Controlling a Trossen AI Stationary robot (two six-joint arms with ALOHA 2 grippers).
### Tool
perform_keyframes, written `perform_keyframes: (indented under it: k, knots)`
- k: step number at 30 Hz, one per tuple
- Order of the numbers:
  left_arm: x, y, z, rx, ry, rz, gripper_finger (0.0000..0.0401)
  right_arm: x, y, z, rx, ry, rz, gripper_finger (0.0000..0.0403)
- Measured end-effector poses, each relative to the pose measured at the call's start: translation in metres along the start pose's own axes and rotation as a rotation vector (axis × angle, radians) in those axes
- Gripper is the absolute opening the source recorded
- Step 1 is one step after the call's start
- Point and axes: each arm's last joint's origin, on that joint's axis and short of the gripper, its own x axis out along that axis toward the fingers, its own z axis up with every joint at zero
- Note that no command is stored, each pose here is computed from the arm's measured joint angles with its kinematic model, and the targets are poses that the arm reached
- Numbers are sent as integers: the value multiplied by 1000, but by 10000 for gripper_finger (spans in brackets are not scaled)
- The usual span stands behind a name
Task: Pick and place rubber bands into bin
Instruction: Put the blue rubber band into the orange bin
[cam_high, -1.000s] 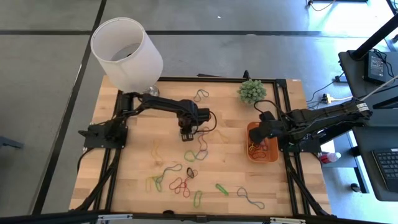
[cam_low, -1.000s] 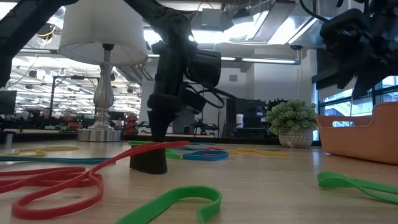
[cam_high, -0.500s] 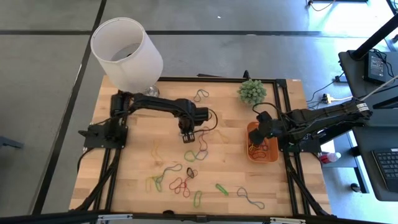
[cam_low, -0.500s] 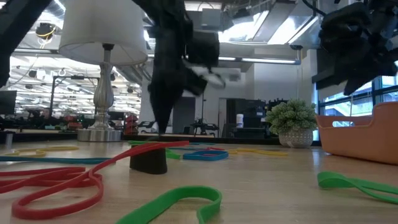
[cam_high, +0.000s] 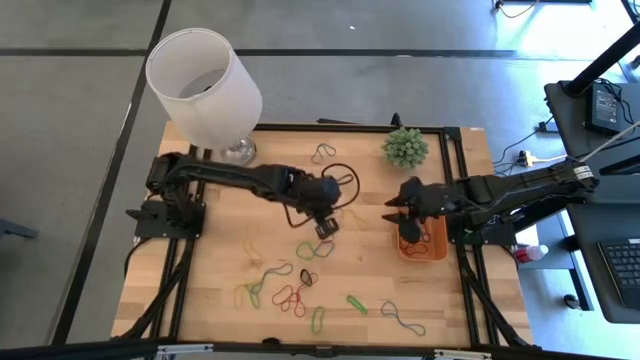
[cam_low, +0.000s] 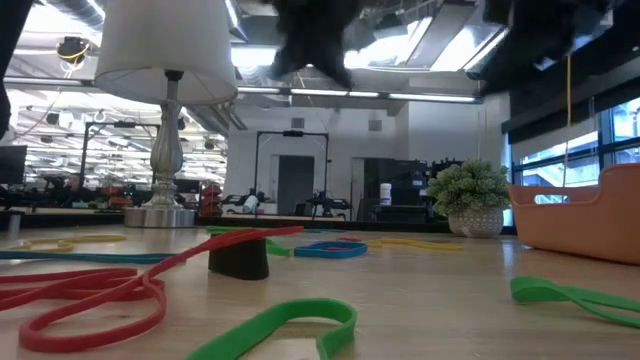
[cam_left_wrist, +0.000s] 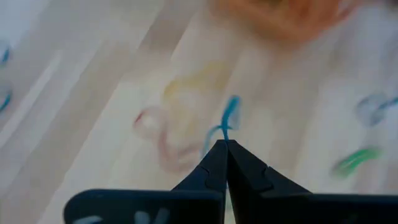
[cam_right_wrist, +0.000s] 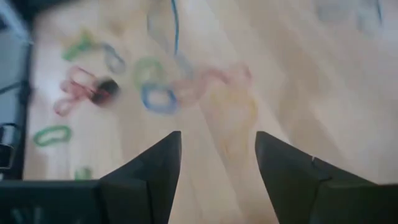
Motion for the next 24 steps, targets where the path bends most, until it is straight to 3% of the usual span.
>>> perform_keyframes:
  k: [5,8,12,19,24]
  knots:
    - [-2,-31,13,-46,-218,-61,2,-2,9,18,-162,-190,79,208]
    - [-2,-45,21,-57,-310,-94,2,-3,12,21,-244,-218,135,208]
    - [1,-59,27,-64,-379,-120,2,-2,15,20,-267,-197,220,208]
    - [11,-70,39,-58,-409,-123,2,8,18,17,-278,-153,220,206]
    - [15,-75,46,-30,-458,-139,2,18,18,12,-283,-78,205,150]
